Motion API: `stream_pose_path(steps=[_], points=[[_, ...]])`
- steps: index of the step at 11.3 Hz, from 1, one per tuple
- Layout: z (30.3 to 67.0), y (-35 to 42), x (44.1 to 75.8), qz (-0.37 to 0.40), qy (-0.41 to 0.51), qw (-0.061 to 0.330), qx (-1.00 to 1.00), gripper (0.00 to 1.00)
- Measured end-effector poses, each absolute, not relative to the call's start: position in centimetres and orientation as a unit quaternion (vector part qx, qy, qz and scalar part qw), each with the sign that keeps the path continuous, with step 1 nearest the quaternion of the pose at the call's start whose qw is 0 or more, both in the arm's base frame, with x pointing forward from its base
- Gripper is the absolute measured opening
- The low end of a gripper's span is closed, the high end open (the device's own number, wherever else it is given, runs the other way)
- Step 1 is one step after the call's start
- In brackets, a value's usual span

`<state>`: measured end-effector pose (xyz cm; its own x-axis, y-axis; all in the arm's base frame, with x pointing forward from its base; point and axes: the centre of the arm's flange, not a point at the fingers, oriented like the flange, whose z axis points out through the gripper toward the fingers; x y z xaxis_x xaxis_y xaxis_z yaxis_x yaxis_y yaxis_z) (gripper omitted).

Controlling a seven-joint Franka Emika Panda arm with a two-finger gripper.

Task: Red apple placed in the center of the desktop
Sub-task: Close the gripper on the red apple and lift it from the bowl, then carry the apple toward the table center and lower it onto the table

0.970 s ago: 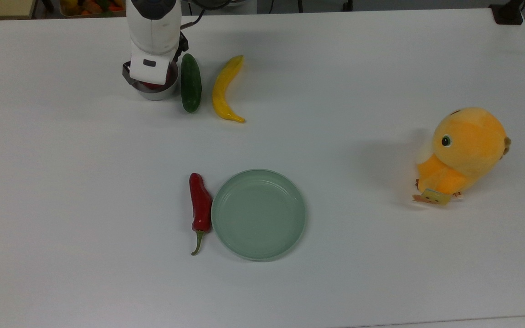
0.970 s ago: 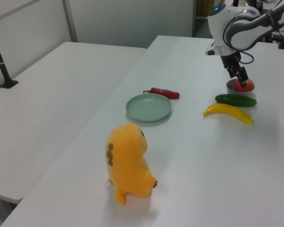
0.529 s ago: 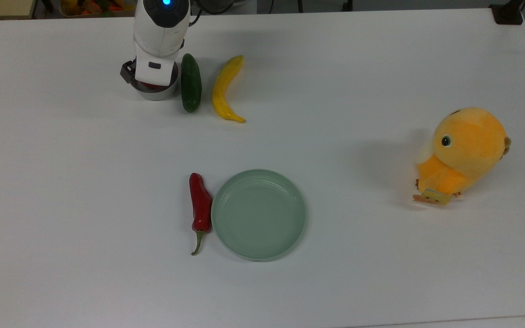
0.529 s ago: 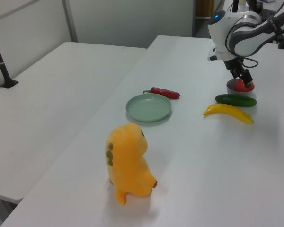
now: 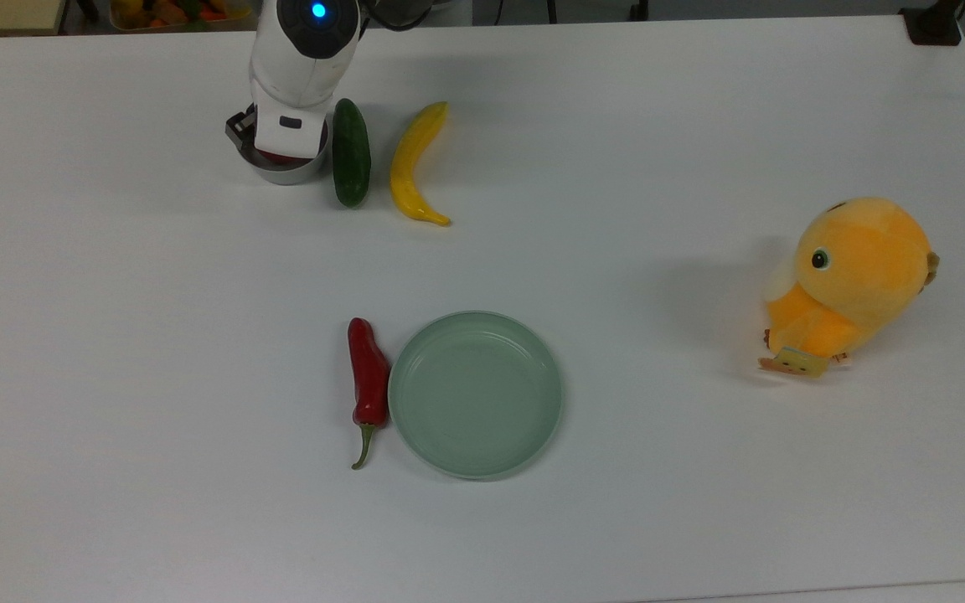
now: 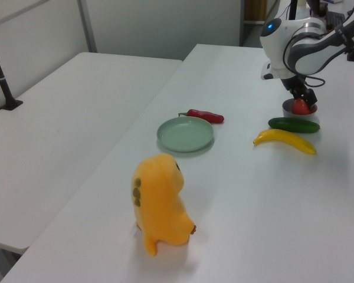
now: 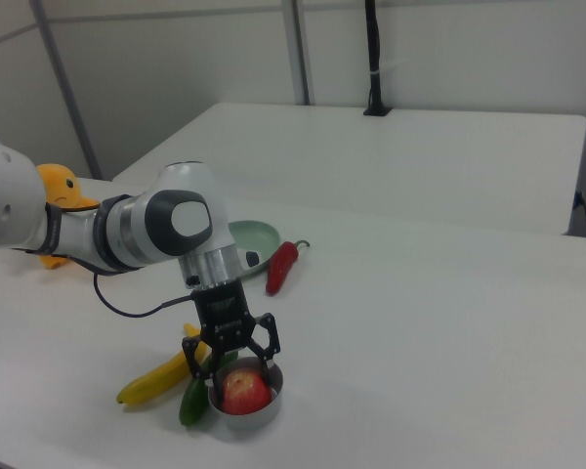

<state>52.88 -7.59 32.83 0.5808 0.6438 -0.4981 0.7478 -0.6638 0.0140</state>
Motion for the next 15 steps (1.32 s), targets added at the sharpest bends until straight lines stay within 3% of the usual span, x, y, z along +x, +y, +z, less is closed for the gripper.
stream_pose_path(steps=[2,9,12,15], points=[[32.9,-7.5,52.9,-0.232,0.395,0.112,0.882,0.71],[33.4,-7.6,52.7,-0.239,0.391,0.111,0.882,0.70],[38.8,-7.2,53.2,-0.228,0.372,0.113,0.892,0.70],[45.2,-5.7,54.7,-0.184,0.351,0.088,0.914,0.70]])
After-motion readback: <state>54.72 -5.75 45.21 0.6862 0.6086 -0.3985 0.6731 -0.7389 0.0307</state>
